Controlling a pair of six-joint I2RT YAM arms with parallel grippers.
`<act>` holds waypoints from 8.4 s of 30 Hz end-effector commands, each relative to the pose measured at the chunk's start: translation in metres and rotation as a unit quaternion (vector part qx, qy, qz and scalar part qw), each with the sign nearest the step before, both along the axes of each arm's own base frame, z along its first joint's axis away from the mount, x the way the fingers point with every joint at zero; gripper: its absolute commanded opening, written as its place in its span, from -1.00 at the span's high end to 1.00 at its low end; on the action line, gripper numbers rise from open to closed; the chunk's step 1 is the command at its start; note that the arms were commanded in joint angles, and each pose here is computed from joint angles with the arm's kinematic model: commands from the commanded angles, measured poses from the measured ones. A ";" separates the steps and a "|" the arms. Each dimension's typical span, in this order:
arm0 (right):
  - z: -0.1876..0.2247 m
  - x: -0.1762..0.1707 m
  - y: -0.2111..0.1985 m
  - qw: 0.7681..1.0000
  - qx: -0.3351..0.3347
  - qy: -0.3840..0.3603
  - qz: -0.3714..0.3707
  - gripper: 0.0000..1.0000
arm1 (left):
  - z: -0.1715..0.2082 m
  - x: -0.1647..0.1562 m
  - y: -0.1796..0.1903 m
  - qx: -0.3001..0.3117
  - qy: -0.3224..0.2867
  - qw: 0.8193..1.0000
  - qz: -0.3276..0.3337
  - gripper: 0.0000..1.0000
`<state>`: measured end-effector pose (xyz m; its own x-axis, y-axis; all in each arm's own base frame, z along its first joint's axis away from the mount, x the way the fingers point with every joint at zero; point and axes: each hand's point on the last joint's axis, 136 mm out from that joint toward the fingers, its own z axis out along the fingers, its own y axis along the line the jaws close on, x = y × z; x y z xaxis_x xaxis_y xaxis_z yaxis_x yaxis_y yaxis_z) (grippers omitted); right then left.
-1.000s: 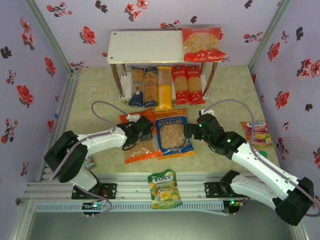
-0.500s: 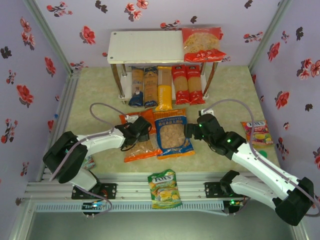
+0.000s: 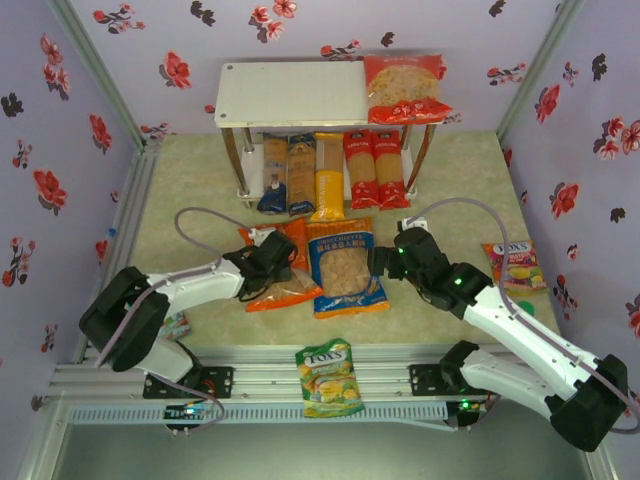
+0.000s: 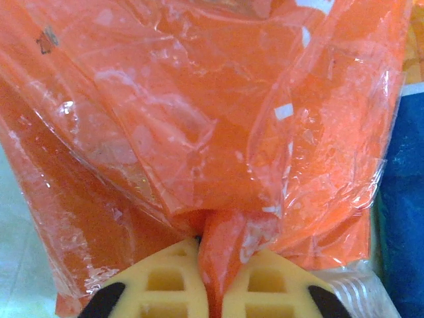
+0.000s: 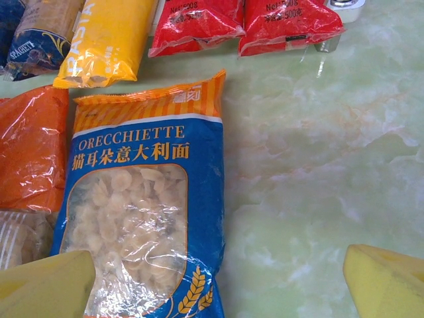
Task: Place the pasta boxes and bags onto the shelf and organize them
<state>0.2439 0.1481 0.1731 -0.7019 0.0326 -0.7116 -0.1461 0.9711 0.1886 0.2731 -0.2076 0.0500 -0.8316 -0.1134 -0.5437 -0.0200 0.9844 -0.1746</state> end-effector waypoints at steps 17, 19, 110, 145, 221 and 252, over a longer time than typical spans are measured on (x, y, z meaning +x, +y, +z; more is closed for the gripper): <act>0.014 0.006 0.000 1.000 0.008 -0.009 -0.017 -0.94 | 0.068 -0.038 0.035 -0.040 -0.021 0.998 -0.049 1.00; 0.014 0.006 0.001 1.000 0.010 -0.008 -0.018 -0.94 | 0.080 -0.040 0.039 -0.044 -0.029 0.997 -0.050 1.00; -0.021 0.037 0.048 0.998 -0.029 0.050 0.030 -0.94 | 0.390 0.262 0.017 -0.046 -0.418 0.901 -0.104 0.98; -0.008 0.032 0.040 0.999 -0.022 0.041 0.020 -0.94 | 0.300 0.258 0.016 -0.016 -0.338 0.932 -0.129 -0.99; -0.121 0.014 0.095 0.972 -0.094 0.216 0.014 -0.99 | 0.077 -0.029 0.043 -0.102 -0.116 0.987 -0.048 -0.98; -0.145 0.010 0.104 0.956 -0.128 0.261 0.029 -0.99 | 0.067 -0.025 0.046 -0.122 -0.106 0.986 -0.038 -0.99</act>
